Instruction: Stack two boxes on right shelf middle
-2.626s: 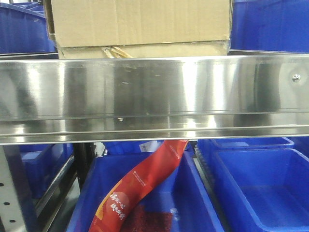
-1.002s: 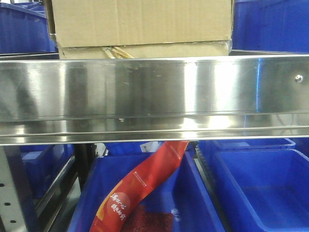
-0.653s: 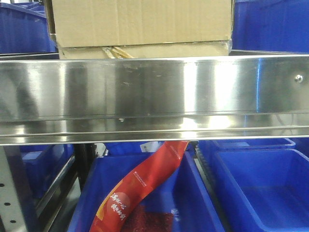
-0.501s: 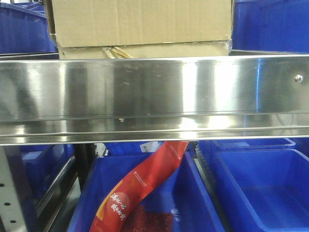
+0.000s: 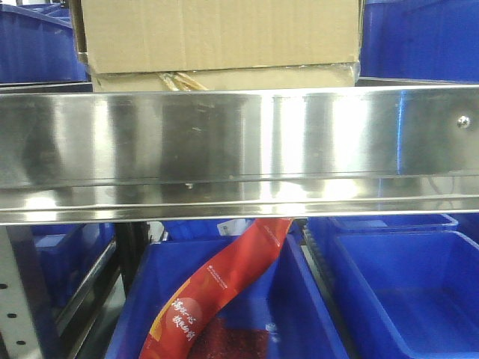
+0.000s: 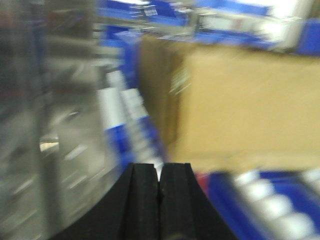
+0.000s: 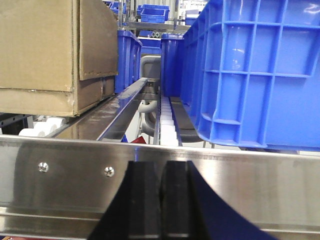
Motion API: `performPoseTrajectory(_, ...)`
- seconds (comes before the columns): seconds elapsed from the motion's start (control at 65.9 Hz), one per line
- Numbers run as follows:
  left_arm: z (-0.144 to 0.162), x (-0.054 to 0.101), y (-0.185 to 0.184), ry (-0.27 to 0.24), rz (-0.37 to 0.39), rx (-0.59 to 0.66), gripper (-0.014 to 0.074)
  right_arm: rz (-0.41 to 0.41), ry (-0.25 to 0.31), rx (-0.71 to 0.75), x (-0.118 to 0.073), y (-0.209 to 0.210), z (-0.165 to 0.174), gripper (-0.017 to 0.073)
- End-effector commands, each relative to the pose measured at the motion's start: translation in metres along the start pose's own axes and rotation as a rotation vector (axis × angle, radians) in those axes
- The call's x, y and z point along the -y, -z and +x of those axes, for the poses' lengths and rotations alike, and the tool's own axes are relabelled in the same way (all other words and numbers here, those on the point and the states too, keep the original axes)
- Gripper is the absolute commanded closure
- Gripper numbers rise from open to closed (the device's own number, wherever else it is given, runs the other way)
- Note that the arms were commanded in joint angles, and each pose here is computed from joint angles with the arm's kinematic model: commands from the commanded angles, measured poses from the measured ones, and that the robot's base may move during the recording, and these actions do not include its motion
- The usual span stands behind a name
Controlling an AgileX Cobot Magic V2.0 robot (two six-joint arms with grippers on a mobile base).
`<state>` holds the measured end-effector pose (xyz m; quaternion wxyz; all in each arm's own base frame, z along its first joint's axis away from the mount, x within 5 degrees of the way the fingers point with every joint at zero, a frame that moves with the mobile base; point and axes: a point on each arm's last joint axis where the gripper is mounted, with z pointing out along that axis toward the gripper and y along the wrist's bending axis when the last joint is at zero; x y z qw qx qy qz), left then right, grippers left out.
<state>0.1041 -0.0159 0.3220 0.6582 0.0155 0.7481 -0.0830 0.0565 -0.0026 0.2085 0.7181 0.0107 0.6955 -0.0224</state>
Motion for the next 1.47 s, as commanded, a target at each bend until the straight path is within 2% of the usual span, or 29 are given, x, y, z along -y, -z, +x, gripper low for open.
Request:
performPoseTrajectory(0.0,0.021,-0.008,0.008,-0.036,-0.057,0.033,0.0704,0.004,-0.003,0.026,0.0,0.0,-0.002,0.0721)
performPoseTrajectory(0.106,0.054,-0.017,0.019,-0.058,-0.131,0.026,0.0704,0.004,-0.003,0.026,0.0,0.0,-0.002,0.0721)
performPoseTrajectory(0.213,0.082,-0.022,0.024,-0.05,-0.173,0.045,0.0704,0.004,-0.003,0.026,0.0,0.0,-0.002,0.0721)
performPoseTrajectory(0.395,0.112,-0.023,0.031,-0.046,-0.165,0.186,0.0704,0.004,-0.003,0.026,0.0,0.0,-0.002,0.0721)
performPoseTrajectory(0.455,0.11,-0.022,0.036,-0.032,-0.159,0.243,0.0704,0.004,-0.003,0.026,0.0,0.0,-0.002,0.0721)
performPoseTrajectory(0.531,0.116,-0.023,0.036,-0.024,-0.165,0.178,0.0704,0.004,-0.003,0.026,0.0,0.0,-0.002,0.0721)
performPoseTrajectory(0.744,0.113,-0.023,0.037,-0.027,-0.162,0.216,0.0704,0.004,-0.003,0.026,0.0,0.0,-0.002,0.0721)
performPoseTrajectory(1.457,0.113,-0.023,0.037,-0.027,-0.162,0.216,0.0704,0.004,-0.003,0.026,0.0,0.0,-0.002,0.0721)
